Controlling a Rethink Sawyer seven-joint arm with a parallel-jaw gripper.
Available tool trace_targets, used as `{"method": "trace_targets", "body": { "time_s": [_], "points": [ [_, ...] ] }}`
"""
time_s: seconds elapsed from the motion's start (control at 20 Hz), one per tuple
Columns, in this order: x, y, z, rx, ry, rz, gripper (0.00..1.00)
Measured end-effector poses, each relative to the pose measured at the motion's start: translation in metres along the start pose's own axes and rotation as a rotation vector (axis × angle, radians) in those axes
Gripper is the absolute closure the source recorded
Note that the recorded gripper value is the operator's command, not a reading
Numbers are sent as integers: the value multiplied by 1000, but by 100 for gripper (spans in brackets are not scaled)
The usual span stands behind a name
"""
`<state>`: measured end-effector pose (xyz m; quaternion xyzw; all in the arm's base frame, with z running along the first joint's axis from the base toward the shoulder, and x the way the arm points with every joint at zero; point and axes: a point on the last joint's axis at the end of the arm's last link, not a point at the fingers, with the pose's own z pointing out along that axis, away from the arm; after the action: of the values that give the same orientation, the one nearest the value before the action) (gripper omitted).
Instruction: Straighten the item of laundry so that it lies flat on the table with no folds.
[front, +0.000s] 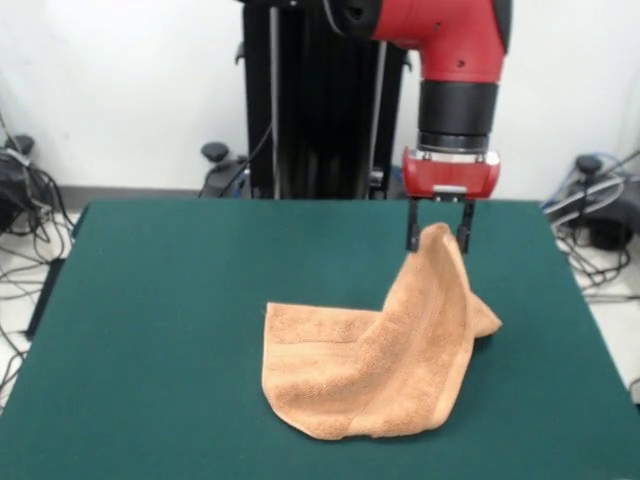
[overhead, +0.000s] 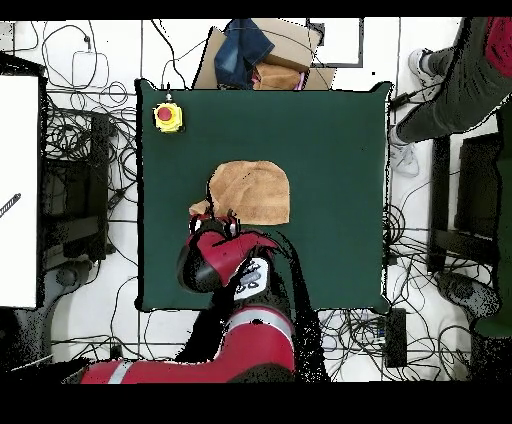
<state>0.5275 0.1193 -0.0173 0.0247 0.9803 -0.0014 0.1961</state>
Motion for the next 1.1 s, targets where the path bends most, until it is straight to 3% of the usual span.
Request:
{"method": "trace_targets", "body": {
  "time_s": [0.45,0.65,0.85,0.95,1.05,1.1],
  "points": [
    [-6,3,-7,11,-6,45,0],
    [-8,-2,-26,17,0,93,0],
    [-16,-39,-76,45,65,208,0],
    [-21,-83,-113,90,138,311,0],
    [-24,-109,-132,116,180,366,0],
    [-25,-142,-156,145,232,425,0]
  ]
}}
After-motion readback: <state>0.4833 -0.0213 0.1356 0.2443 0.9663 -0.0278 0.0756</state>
